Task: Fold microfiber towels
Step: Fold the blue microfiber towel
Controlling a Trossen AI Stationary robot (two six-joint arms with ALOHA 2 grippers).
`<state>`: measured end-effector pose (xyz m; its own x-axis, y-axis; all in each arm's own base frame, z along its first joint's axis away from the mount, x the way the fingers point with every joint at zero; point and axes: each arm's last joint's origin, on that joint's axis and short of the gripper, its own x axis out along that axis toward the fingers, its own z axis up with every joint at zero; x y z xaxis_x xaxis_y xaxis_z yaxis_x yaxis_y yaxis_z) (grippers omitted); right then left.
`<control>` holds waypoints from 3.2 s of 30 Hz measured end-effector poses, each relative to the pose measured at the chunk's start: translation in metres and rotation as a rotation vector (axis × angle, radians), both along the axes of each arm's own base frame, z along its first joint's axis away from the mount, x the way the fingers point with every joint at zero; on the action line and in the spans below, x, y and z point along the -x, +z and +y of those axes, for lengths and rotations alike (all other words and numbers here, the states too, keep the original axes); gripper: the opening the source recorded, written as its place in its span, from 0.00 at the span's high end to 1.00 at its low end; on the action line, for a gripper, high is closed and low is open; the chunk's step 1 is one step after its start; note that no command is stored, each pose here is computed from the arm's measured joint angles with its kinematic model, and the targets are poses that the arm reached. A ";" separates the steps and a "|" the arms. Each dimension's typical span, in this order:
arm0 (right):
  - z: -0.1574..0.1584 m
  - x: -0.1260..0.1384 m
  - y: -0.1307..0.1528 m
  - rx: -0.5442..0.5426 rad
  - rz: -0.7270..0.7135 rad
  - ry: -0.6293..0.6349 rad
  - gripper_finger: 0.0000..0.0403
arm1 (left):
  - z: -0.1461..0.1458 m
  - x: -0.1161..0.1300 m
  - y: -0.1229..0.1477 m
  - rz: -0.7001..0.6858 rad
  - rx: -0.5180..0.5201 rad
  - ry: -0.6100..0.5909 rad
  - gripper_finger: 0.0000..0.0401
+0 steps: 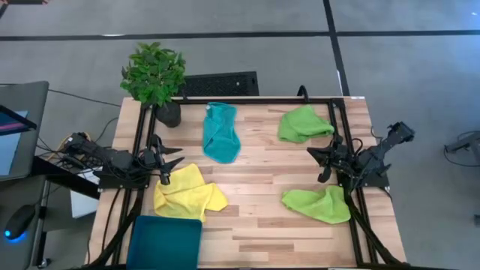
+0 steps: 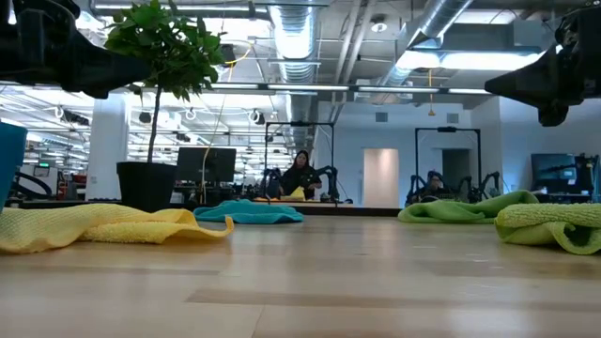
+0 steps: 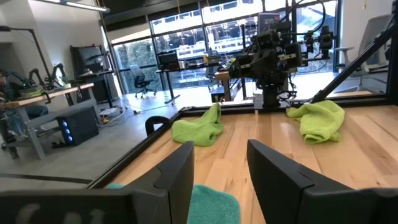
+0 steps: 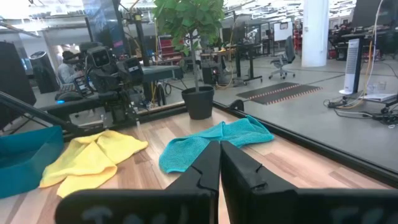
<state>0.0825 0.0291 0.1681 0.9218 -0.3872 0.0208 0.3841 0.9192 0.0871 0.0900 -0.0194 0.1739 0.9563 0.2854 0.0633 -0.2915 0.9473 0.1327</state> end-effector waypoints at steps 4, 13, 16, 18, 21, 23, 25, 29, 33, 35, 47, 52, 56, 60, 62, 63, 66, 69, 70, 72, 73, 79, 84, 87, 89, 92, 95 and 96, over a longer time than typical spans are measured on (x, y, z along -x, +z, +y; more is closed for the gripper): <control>0.000 0.000 0.000 0.000 0.000 0.000 0.91 | 0.000 0.000 0.000 0.000 0.000 0.000 0.65; 0.000 0.000 0.000 0.000 0.000 0.000 0.91 | 0.000 0.000 0.000 0.080 -0.267 0.018 0.65; 0.000 0.000 0.000 0.000 0.000 0.000 0.91 | 0.000 0.000 0.000 0.072 -0.240 0.016 0.65; 0.000 0.000 0.000 0.000 0.000 0.000 0.91 | 0.000 0.000 0.000 0.055 -0.184 0.012 0.65; 0.000 0.000 0.000 0.000 0.000 0.000 0.91 | 0.000 0.000 0.002 0.023 -0.135 0.006 0.65; 0.000 0.000 0.000 0.000 0.000 0.000 0.91 | 0.000 0.001 0.006 0.031 -0.157 0.006 0.65; 0.000 0.000 0.000 0.000 0.000 0.000 0.91 | 0.001 0.003 0.014 0.035 -0.164 0.000 0.65; 0.000 0.000 0.000 0.000 0.000 0.000 0.91 | 0.002 0.006 0.030 0.047 -0.122 -0.005 0.65; 0.000 0.000 0.000 0.000 0.000 0.000 0.91 | 0.001 0.002 0.042 0.109 -0.138 0.002 0.65; 0.000 0.000 0.000 0.000 0.000 0.000 0.91 | 0.000 -0.005 0.047 0.147 -0.128 0.041 0.65; 0.000 0.000 0.000 0.000 0.000 0.000 0.91 | -0.012 -0.072 0.042 0.584 -0.073 0.079 0.65; 0.000 0.000 0.000 0.000 0.000 0.000 0.91 | -0.011 -0.096 0.025 0.748 -0.020 0.042 0.65; 0.000 0.000 0.000 0.000 0.000 0.000 0.91 | -0.009 -0.108 0.010 0.850 -0.021 -0.006 0.65; 0.000 0.000 0.000 0.000 0.000 0.000 0.91 | -0.005 -0.117 -0.004 0.936 -0.032 -0.027 0.65; 0.000 0.000 0.000 0.000 0.000 0.000 0.91 | -0.002 -0.121 -0.010 0.952 -0.020 -0.023 0.65; 0.000 0.000 0.000 0.000 0.000 0.000 0.91 | 0.000 -0.123 -0.012 0.955 -0.009 -0.014 0.65; 0.000 0.000 0.000 0.000 0.000 0.000 0.91 | 0.006 -0.131 -0.019 0.947 0.016 0.002 0.65; 0.000 0.000 0.000 0.000 0.000 0.000 0.91 | 0.013 -0.139 -0.027 0.949 0.008 0.005 0.65; 0.000 0.000 0.000 0.000 0.000 0.000 0.91 | 0.016 -0.142 -0.030 0.954 0.004 0.011 0.65; 0.000 0.000 0.000 0.000 0.000 0.000 0.91 | 0.022 -0.145 -0.037 0.972 0.002 0.027 0.65; 0.000 0.000 0.000 0.000 0.000 0.000 0.91 | 0.025 -0.147 -0.040 0.982 0.004 0.038 0.65; 0.000 0.000 0.000 0.000 0.000 0.000 0.91 | 0.044 -0.168 -0.043 1.010 0.038 0.111 0.65; 0.000 0.000 0.000 0.003 0.001 0.000 0.91 | 0.055 -0.182 -0.035 1.040 0.072 0.186 0.65; 0.000 0.000 0.000 0.046 0.019 -0.001 0.91 | 0.065 -0.188 -0.024 0.970 0.120 0.319 0.65; 0.000 0.000 0.000 0.074 0.031 -0.002 0.91 | 0.073 -0.192 -0.015 0.916 0.137 0.433 0.65; 0.000 0.000 0.000 0.079 0.032 -0.002 0.91 | 0.089 -0.193 -0.007 0.887 0.204 0.529 0.65; 0.000 0.000 0.000 0.056 0.022 0.001 0.91 | 0.107 -0.196 -0.002 0.853 0.322 0.487 0.65; 0.000 0.000 0.000 0.038 0.014 0.003 0.91 | 0.113 -0.196 0.000 0.836 0.365 0.480 0.65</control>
<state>0.0825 0.0292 0.1683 0.9231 -0.3839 0.0223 0.3826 0.9227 0.0470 0.2858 0.0937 0.1741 0.4348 0.5176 -0.7369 -0.5966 0.7785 0.1948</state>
